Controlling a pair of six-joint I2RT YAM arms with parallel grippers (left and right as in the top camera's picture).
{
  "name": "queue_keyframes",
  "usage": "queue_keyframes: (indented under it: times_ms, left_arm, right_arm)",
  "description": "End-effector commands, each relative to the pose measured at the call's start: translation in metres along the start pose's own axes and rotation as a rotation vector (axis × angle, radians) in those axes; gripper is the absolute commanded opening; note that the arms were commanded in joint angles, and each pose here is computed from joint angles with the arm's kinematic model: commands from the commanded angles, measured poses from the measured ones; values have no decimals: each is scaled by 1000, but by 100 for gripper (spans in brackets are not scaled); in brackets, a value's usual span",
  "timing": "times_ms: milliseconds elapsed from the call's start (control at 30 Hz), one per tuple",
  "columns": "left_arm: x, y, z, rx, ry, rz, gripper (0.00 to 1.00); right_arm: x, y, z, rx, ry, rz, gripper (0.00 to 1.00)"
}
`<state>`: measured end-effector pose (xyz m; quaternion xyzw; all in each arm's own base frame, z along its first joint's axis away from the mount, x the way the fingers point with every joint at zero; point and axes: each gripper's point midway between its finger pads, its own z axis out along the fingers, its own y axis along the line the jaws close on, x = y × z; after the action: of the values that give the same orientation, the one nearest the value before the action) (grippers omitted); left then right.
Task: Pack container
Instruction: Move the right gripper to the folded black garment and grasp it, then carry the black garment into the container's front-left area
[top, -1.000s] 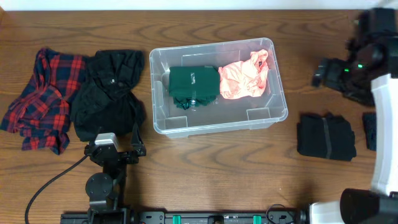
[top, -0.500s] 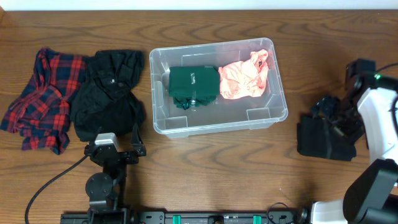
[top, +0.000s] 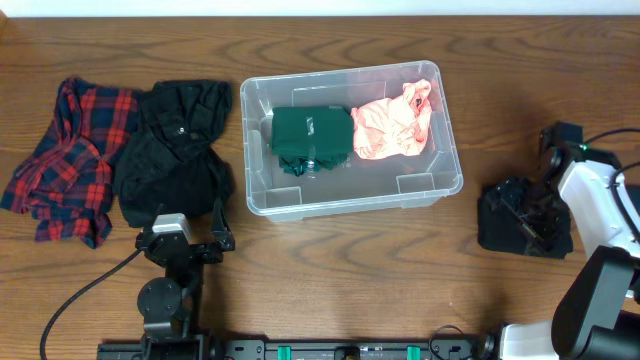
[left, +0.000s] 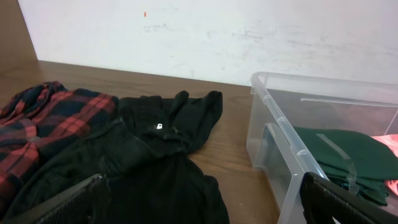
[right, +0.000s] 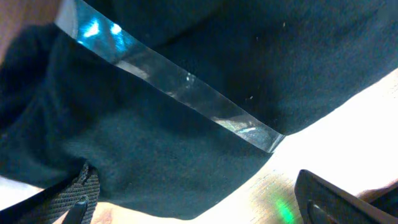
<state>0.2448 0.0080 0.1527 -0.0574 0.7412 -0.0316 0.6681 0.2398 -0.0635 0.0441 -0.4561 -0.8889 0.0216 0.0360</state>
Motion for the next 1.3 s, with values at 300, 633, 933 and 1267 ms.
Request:
queue_keyframes:
  times_ms: [300, 633, 933, 1267]
  left_arm:
    - [16, 2, 1, -4, 48, -13, 98]
    - [16, 2, 1, -4, 48, -13, 98]
    - [16, 2, 1, -4, 48, -13, 98]
    - [16, 2, 1, -4, 48, -13, 98]
  right_arm:
    - [10, -14, 26, 29, 6, -5, 85]
    - [3, -3, 45, -38, -48, -96, 9]
    - [-16, 14, 23, -78, -101, -210, 1]
    - [-46, 45, -111, -193, -273, -452, 1]
